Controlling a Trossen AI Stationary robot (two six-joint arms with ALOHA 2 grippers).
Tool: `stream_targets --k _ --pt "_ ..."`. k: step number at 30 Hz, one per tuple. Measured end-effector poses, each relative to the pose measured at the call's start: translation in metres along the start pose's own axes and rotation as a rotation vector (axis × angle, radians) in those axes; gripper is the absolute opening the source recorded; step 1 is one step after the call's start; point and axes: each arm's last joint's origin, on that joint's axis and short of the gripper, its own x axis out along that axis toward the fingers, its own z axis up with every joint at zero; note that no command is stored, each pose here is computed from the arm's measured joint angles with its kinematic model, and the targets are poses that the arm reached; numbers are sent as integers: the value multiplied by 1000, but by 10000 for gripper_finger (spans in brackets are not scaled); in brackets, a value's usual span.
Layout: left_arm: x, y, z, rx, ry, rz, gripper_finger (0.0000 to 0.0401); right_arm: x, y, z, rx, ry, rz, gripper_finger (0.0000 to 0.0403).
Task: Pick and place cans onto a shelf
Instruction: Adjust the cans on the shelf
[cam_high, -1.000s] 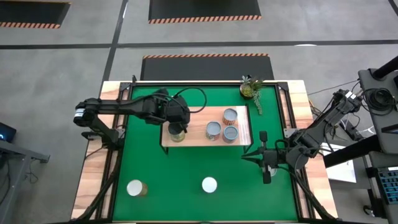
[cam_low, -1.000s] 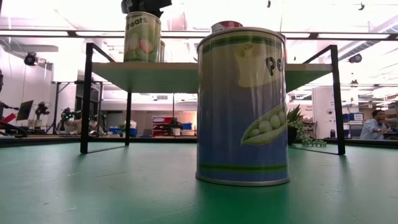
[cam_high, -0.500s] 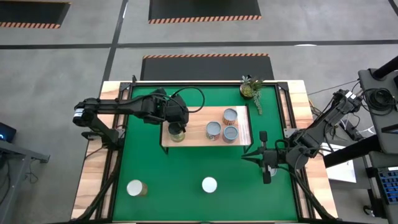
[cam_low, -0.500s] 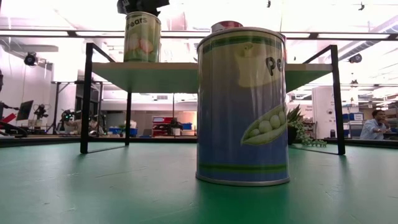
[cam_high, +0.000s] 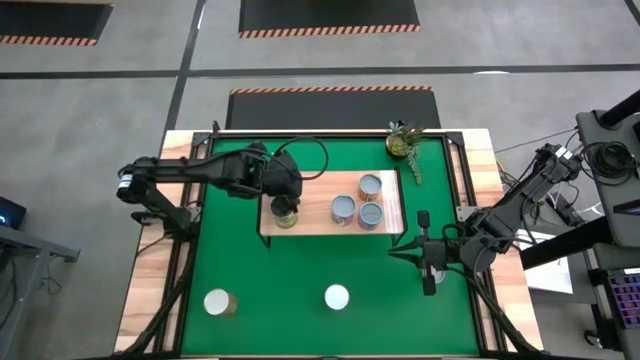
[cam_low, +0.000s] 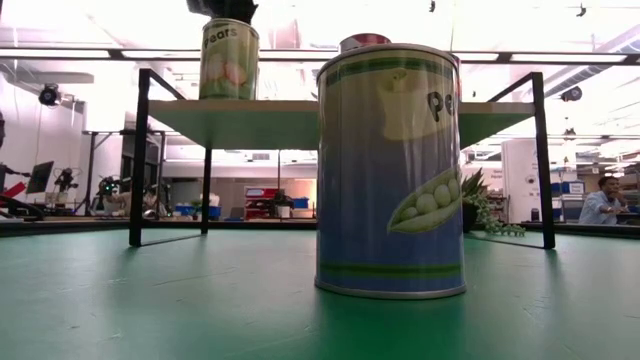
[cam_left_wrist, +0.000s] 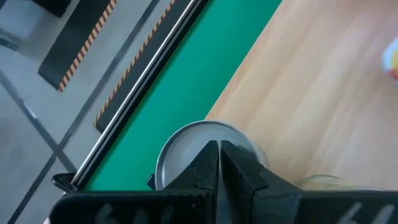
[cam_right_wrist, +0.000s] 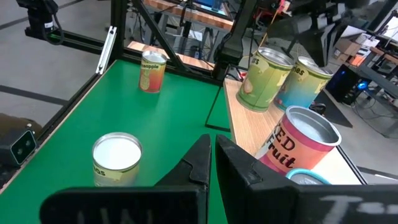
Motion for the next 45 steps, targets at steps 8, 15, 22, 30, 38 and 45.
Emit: stream_targets --k 8,15,22,30,38,45 --pt "-36 -15 0 -4 -62 -143 0 0 0 0 -2 0 0 13" --pt "-50 -46 -24 85 -26 -250 0 0 0 0 1 -1 0 13" --pt "-45 -56 -30 96 -19 -210 0 0 0 0 1 -2 0 13" --pt "-44 -56 -30 100 -27 -187 0 0 0 2 7 -17 0 13" --pt "-44 -52 -32 120 -47 -107 0 0 0 2 5 -16 -1 13" --pt "-43 -51 -31 117 -73 -66 0 0 0 2 7 -16 -1 13"
